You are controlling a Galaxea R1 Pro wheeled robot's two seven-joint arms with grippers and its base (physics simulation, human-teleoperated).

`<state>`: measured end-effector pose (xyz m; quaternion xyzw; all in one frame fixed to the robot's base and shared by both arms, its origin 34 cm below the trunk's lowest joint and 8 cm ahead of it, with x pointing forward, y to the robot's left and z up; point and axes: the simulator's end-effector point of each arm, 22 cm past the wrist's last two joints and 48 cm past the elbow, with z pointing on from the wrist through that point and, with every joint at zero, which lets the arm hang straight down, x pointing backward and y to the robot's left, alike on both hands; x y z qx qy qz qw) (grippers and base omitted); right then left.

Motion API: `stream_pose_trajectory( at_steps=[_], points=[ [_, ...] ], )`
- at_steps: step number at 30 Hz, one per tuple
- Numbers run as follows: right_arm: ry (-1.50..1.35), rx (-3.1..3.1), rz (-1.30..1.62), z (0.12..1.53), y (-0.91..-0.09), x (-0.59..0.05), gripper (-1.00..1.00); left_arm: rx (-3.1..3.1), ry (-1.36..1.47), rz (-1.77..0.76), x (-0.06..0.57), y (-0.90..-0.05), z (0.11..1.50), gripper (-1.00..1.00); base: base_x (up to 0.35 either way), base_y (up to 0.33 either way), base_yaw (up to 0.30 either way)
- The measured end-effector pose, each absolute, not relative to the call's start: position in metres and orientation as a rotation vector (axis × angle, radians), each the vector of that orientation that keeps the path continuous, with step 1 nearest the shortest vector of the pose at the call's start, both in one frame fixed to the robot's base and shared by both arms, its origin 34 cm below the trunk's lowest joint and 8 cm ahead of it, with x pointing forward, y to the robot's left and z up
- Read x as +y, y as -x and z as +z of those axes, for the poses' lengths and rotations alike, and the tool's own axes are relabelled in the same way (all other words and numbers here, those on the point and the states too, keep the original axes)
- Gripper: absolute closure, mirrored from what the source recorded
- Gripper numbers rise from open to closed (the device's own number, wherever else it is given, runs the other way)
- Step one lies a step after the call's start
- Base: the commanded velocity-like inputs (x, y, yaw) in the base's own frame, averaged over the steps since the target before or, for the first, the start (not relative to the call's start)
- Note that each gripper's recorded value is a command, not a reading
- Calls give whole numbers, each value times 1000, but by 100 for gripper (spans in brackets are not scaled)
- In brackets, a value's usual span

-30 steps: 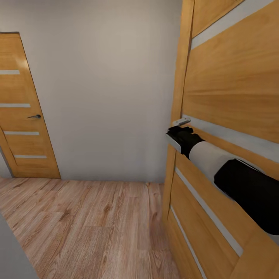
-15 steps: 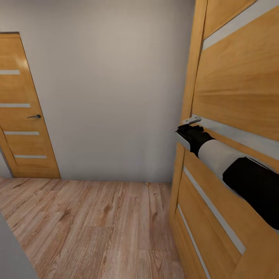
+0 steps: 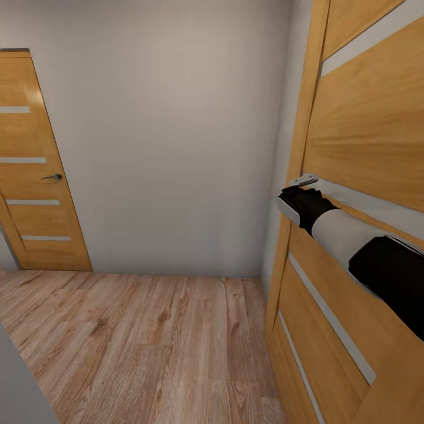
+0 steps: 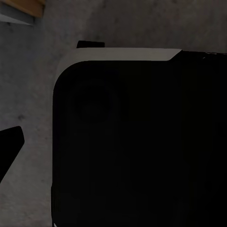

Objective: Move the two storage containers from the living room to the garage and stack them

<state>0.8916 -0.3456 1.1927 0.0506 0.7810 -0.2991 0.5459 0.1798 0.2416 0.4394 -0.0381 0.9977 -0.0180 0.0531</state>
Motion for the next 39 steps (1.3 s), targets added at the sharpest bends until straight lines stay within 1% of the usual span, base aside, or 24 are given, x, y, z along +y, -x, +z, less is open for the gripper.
stream_pose_trajectory(
  at_steps=[8,29,32,39],
  points=[
    [-155,1853,-702,1196,-890,-360,-100,3033,117,-55,242,-180,439,-100,0,0,0],
    [-142,1855,-730,1198,-888,-360,-100,3033,117,-55,242,-180,439,-100,0,0,0],
    [-106,1854,-706,1198,-892,-331,-100,3033,117,-55,242,-180,439,-100,0,0,0],
    [39,1846,-608,1197,-893,-212,-100,3033,117,-55,242,-180,439,-100,0,0,0]
  ],
)
